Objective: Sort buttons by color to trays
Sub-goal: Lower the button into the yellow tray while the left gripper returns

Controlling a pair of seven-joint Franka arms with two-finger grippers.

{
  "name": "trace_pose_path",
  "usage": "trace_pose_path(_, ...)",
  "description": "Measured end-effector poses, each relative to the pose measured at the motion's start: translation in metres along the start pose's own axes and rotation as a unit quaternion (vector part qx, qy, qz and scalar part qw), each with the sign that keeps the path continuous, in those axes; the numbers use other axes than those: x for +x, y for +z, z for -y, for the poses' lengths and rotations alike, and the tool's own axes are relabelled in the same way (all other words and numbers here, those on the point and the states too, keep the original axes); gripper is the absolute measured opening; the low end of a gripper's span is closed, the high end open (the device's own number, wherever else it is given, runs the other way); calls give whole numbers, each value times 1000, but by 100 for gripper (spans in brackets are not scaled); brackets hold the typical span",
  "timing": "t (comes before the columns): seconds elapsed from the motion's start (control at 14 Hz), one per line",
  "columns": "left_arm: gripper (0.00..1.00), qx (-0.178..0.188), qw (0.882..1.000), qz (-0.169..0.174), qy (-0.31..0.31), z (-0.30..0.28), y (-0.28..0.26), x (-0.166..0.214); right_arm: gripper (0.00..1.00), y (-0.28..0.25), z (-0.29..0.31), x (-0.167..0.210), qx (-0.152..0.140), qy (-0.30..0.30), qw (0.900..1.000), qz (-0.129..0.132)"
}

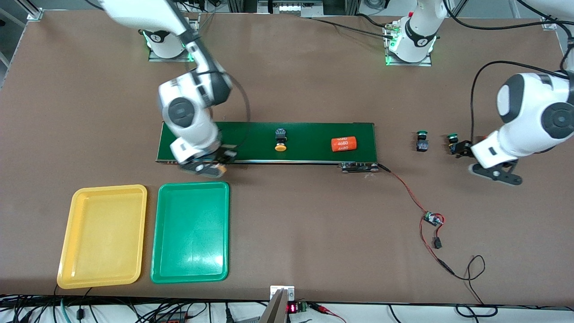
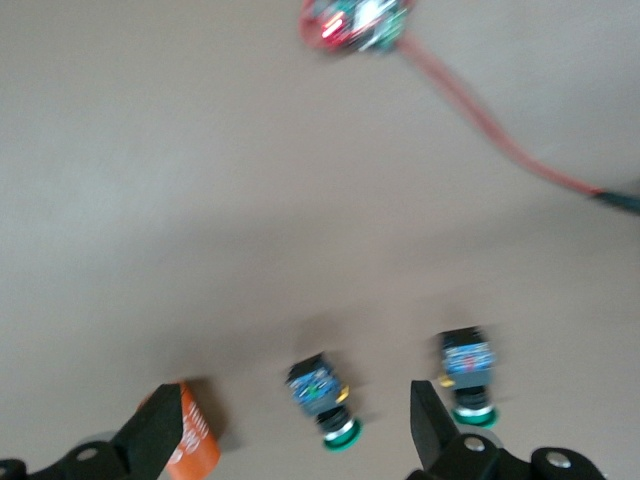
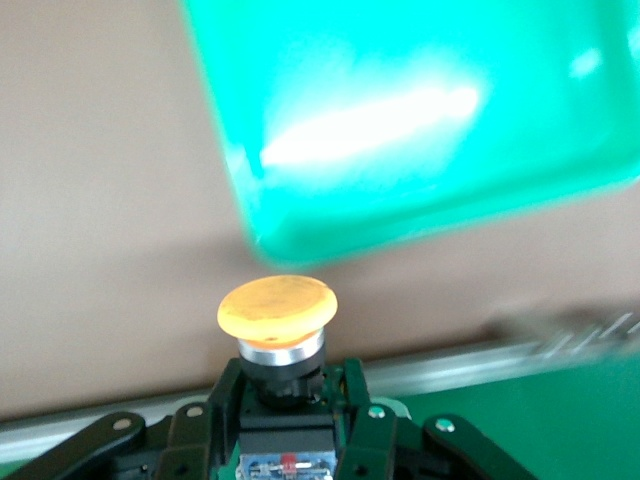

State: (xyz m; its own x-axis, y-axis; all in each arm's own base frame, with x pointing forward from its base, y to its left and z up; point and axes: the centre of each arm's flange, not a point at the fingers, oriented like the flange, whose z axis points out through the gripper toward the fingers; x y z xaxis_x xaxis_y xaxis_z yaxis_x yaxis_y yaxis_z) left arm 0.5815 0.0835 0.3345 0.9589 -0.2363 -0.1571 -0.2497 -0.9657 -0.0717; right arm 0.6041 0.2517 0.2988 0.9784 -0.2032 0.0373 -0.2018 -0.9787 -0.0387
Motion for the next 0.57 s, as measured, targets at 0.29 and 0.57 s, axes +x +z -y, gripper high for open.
trace_pose_path(0.29,100,2,997,19,-78,75,49,-37,43,-3,-114,82,-27,-54,998,-26)
trace_pose_path(0.57,100,17,991,-12,-130,113,116,-88,43,29,-201,124,-44,-131,990,-11)
